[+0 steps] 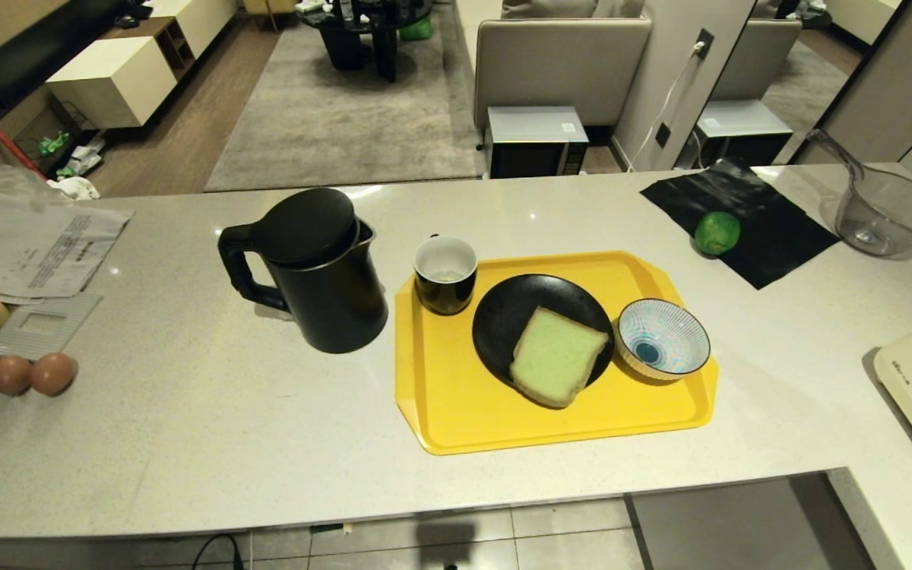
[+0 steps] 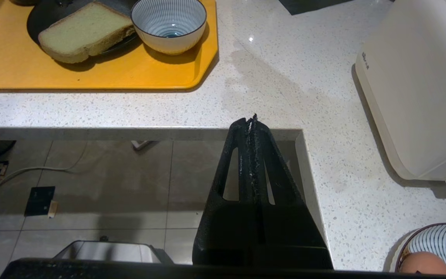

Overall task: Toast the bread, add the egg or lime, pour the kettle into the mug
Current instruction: Pick up the egg

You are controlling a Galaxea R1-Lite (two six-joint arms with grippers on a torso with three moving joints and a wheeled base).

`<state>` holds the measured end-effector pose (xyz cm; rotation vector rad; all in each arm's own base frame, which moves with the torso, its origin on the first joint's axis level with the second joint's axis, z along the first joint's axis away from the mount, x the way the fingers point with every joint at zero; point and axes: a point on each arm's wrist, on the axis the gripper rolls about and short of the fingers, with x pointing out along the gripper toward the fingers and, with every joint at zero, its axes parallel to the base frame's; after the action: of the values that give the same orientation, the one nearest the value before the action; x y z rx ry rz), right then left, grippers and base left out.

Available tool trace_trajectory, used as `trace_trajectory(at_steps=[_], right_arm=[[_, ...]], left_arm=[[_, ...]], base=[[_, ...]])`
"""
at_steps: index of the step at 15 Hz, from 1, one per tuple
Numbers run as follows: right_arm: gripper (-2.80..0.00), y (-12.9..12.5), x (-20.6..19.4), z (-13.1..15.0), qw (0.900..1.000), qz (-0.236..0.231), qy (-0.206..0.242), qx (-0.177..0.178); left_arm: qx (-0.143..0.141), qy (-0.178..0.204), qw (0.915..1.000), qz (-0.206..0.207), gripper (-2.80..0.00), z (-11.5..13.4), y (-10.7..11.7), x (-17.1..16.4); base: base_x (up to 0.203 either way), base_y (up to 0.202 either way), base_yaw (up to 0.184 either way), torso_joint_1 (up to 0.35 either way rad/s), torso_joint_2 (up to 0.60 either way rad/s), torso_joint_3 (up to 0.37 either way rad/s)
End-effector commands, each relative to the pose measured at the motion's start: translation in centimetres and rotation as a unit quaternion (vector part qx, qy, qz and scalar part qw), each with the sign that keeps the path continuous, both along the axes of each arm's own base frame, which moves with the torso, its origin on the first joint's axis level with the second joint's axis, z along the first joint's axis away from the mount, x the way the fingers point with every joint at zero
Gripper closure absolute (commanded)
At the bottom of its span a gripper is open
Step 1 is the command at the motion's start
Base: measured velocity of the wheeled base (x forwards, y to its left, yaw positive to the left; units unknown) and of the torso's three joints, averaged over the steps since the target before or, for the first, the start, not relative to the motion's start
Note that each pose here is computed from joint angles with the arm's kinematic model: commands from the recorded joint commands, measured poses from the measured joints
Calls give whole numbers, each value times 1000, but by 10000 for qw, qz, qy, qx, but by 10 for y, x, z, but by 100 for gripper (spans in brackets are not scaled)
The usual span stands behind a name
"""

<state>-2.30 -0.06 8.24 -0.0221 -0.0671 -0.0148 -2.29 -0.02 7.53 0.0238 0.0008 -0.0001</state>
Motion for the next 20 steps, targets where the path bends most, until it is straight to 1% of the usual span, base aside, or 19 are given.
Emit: trace_trajectory(at_steps=[1,20], right_arm=[[0,0,2,-7,9999,-5,137,-1],[0,0,2,-7,9999,1,129,-9]], left_arm=[[-4,-4,10000,0,0,0,0,0],[-4,-7,10000,0,0,0,0,0]], base=[[0,0,0,0,0,0],[0,0,0,0,0,0]])
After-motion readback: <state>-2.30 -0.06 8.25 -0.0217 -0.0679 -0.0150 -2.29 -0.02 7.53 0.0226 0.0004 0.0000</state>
